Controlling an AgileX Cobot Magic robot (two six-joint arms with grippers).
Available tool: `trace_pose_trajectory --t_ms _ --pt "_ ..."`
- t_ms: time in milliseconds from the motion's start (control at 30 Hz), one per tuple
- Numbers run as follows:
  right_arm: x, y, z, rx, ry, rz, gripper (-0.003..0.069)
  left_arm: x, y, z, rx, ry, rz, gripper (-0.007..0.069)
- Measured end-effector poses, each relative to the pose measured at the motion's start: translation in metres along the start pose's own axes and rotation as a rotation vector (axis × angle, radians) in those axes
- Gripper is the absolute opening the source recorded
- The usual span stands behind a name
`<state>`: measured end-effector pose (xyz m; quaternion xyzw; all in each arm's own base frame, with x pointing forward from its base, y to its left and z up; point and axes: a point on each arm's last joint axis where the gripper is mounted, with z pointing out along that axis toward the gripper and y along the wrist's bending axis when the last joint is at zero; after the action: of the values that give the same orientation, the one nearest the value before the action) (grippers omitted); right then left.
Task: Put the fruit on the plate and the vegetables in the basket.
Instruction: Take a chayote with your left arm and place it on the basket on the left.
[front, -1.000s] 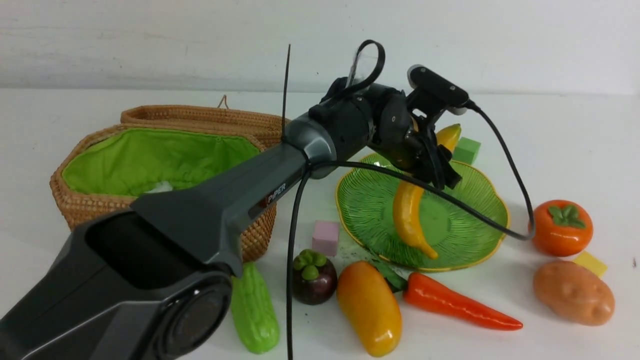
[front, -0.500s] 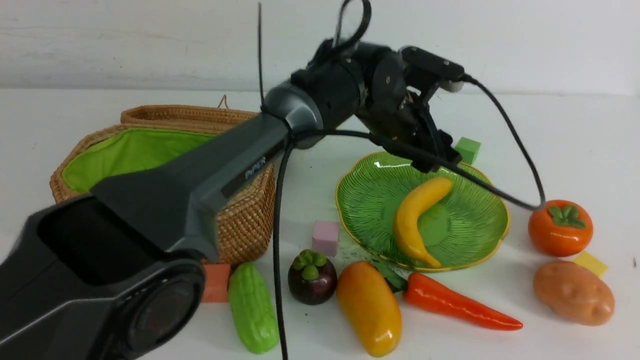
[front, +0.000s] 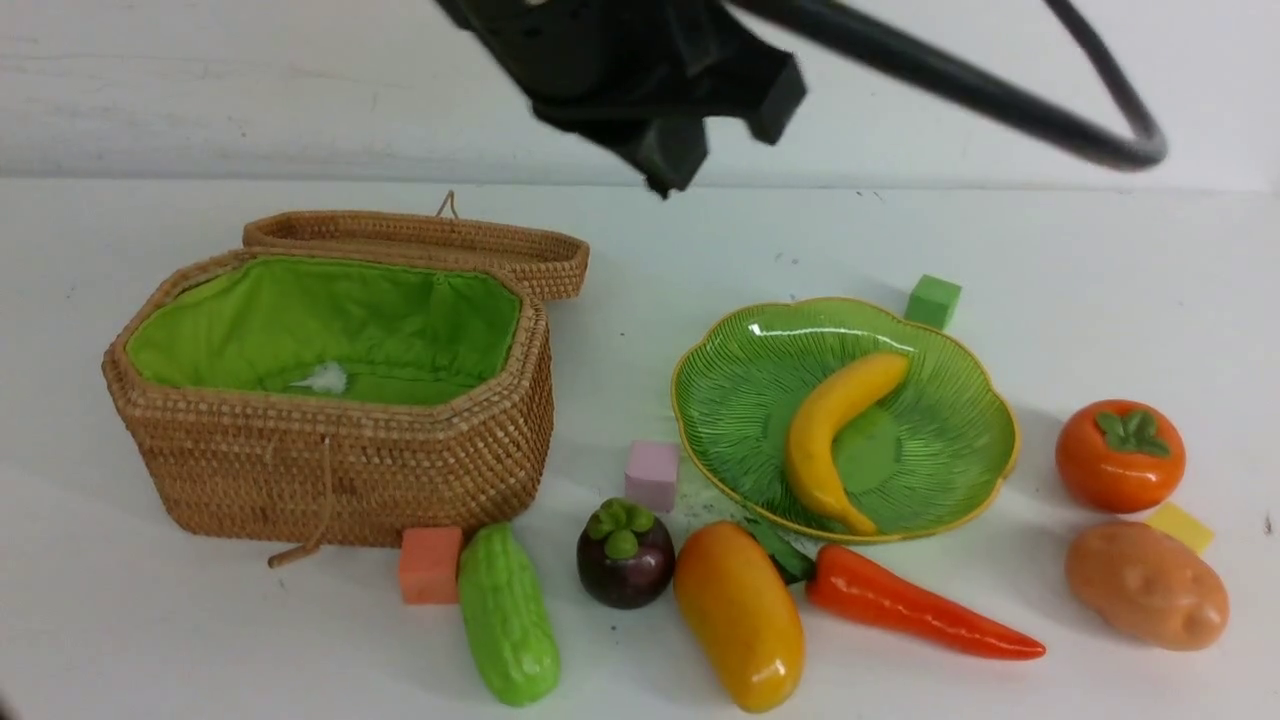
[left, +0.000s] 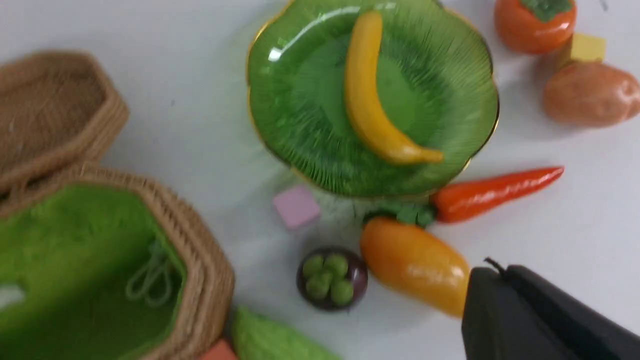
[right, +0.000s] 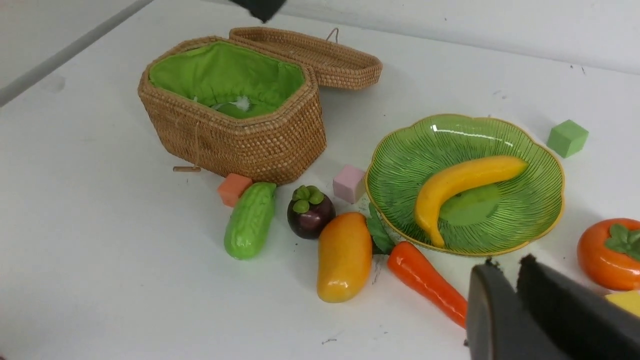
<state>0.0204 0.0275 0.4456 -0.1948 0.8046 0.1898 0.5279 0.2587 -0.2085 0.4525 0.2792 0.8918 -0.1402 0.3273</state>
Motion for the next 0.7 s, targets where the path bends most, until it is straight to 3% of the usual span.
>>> trace_pose_trajectory --t_ms 133,333,467,567,700 --pt "0.000 0.001 0.000 -0.016 0.004 0.003 0.0086 0.057 0.005 0.001 -0.019 0.149 -0.047 -0.0013" --pt "0.000 0.003 0.000 -0.031 0.003 0.011 0.0086 0.145 0.013 0.054 -0.064 0.380 -0.161 -0.0013" --pt "-0.001 0.004 0.000 -0.043 -0.007 0.017 0.0086 0.161 0.015 0.088 -0.083 0.379 -0.250 0.0031" --pt "-0.001 0.004 0.000 -0.050 -0.011 0.008 0.0086 0.161 0.015 0.114 -0.097 0.388 -0.306 0.0173" --pt "-0.002 0.005 0.000 -0.059 -0.014 -0.010 0.0086 0.158 0.018 0.144 -0.143 0.384 -0.426 0.0422"
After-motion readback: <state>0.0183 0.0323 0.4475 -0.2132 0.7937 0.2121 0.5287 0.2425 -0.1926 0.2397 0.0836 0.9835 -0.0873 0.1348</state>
